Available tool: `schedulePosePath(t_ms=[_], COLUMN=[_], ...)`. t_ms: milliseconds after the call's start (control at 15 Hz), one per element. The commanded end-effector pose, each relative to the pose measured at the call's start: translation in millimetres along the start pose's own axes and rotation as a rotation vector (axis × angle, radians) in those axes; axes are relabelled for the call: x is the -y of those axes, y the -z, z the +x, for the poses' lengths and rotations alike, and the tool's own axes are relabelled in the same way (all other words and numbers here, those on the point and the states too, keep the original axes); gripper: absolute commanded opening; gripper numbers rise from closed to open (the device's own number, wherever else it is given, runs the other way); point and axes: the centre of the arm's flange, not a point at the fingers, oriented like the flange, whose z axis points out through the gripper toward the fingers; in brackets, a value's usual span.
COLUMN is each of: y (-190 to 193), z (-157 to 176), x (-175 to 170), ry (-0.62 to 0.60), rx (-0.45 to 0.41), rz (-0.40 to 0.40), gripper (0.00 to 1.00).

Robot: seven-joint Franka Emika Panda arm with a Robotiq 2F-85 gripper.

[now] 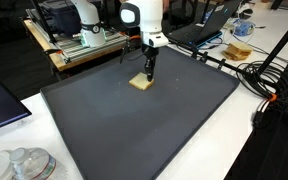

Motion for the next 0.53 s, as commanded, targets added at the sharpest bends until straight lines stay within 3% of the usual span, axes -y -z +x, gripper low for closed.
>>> schedulePosePath(t_ms=[0,467], y=[6,24], z=[-11,-15], x=[3,5], ry=[-0.059,-0.112], rx=[0.042,0.042], rz=[0.040,0.061], gripper=[0.06,0.06])
